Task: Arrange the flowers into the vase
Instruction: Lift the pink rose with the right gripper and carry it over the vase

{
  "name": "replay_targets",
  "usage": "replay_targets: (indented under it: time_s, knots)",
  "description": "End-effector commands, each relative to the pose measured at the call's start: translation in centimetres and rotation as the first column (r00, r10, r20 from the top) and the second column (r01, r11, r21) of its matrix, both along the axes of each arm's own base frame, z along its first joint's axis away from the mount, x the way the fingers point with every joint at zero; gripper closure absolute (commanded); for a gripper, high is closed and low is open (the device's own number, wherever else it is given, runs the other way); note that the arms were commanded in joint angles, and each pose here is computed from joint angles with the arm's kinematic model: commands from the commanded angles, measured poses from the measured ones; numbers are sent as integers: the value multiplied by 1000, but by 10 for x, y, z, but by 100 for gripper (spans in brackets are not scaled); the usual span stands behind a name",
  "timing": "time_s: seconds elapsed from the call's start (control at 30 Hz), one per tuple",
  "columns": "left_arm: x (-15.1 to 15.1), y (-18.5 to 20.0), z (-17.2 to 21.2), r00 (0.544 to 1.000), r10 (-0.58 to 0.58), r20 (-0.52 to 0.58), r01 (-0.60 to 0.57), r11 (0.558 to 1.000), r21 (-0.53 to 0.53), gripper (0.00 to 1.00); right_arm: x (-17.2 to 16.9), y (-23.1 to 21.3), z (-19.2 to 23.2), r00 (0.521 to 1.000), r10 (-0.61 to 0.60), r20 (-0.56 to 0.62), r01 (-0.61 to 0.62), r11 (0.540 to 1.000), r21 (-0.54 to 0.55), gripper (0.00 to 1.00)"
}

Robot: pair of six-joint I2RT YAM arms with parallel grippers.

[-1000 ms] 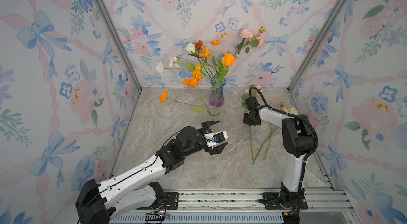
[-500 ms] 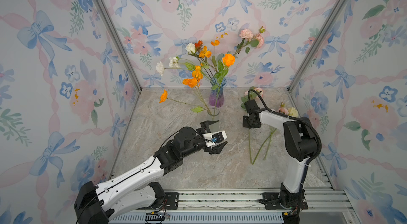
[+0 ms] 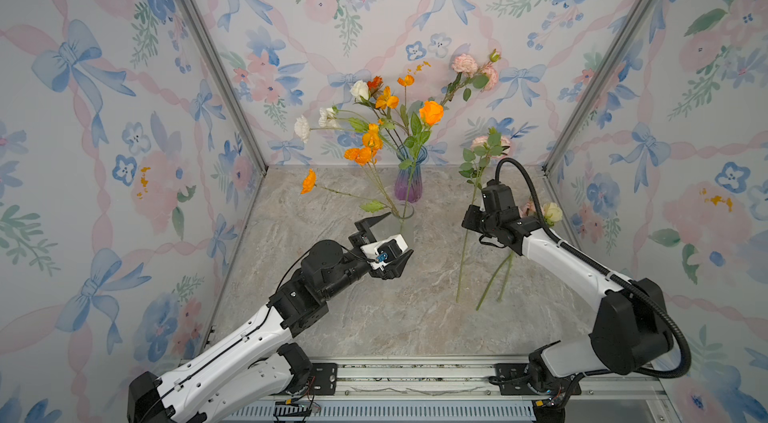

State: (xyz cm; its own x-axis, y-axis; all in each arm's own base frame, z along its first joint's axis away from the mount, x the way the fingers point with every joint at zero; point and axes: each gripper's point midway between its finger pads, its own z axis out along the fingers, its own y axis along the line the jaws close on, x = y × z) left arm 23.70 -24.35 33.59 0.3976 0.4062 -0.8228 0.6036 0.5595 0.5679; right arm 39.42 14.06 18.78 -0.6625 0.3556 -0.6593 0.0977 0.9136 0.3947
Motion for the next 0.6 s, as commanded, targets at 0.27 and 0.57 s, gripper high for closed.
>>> replay_targets:
  time_s: [0.27,0.57]
  knots:
    - [24,24,5,987,158,-21,-159,985,-63,2,-22,1,192,833,-150,533,79,985,154,100]
    - [24,22,1,989,147,-21,-148,987,-63,2,-40,25,279,619,-205,758,77,976,201,100]
